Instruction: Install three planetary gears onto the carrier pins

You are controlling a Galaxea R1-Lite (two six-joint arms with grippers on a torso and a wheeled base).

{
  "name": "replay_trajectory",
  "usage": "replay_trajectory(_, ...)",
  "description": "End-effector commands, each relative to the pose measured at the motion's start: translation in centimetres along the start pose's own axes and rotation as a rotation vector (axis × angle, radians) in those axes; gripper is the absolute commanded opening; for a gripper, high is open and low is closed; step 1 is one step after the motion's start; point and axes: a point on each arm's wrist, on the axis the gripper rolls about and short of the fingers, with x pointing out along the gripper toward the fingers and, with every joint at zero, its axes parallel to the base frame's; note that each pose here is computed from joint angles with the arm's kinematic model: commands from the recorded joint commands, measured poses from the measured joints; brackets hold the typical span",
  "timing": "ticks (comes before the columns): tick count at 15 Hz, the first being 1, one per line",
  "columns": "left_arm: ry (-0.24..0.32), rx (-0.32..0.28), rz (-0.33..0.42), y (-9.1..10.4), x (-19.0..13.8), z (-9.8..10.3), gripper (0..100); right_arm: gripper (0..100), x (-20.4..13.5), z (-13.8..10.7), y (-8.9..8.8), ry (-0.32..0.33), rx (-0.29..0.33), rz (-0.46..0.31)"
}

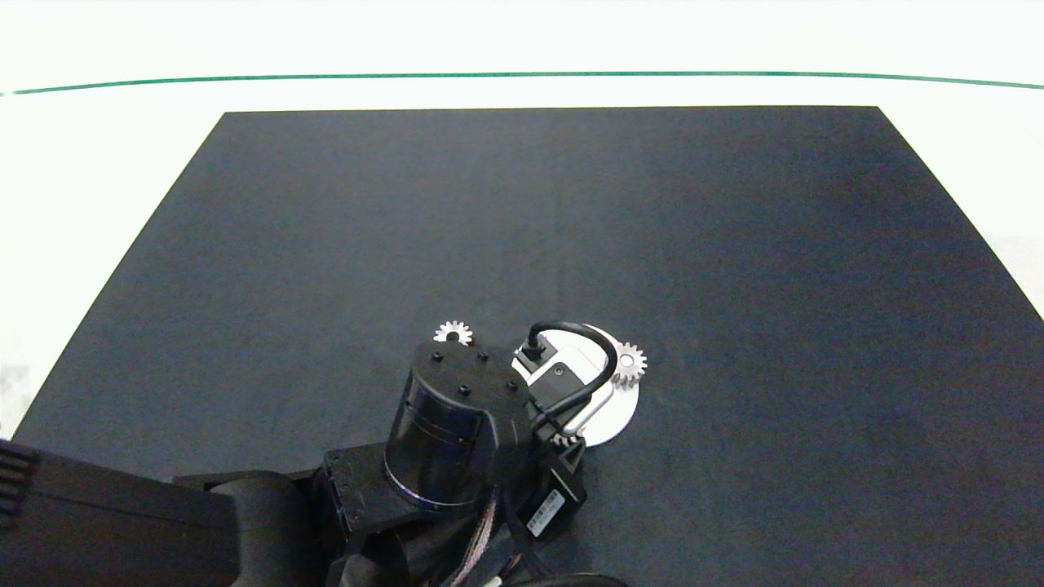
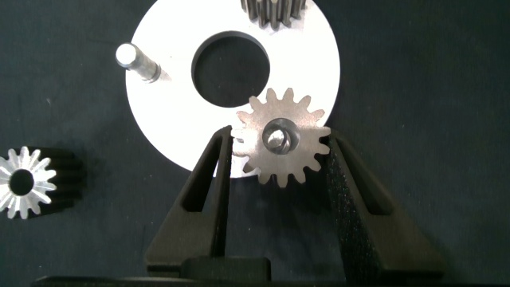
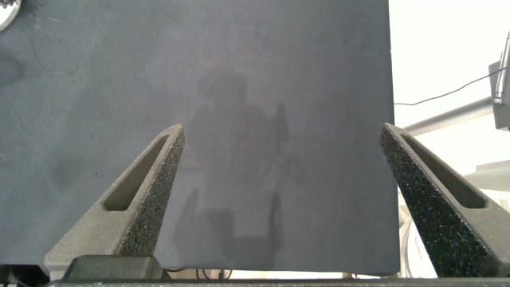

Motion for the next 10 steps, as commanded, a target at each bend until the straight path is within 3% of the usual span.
replay_trajectory(1, -0.002, 0.000, 0.005, -0.01, 0.25, 0.05, 10, 100, -0.06, 0.01, -0.03, -0.001, -0.002, -0.002)
replay_trajectory(10, 0.012, -0.008, 0.025, 0.67, 0.54, -0.35, 10, 100, -0.06, -0.04, -0.03, -0.001, -0.001, 0.001)
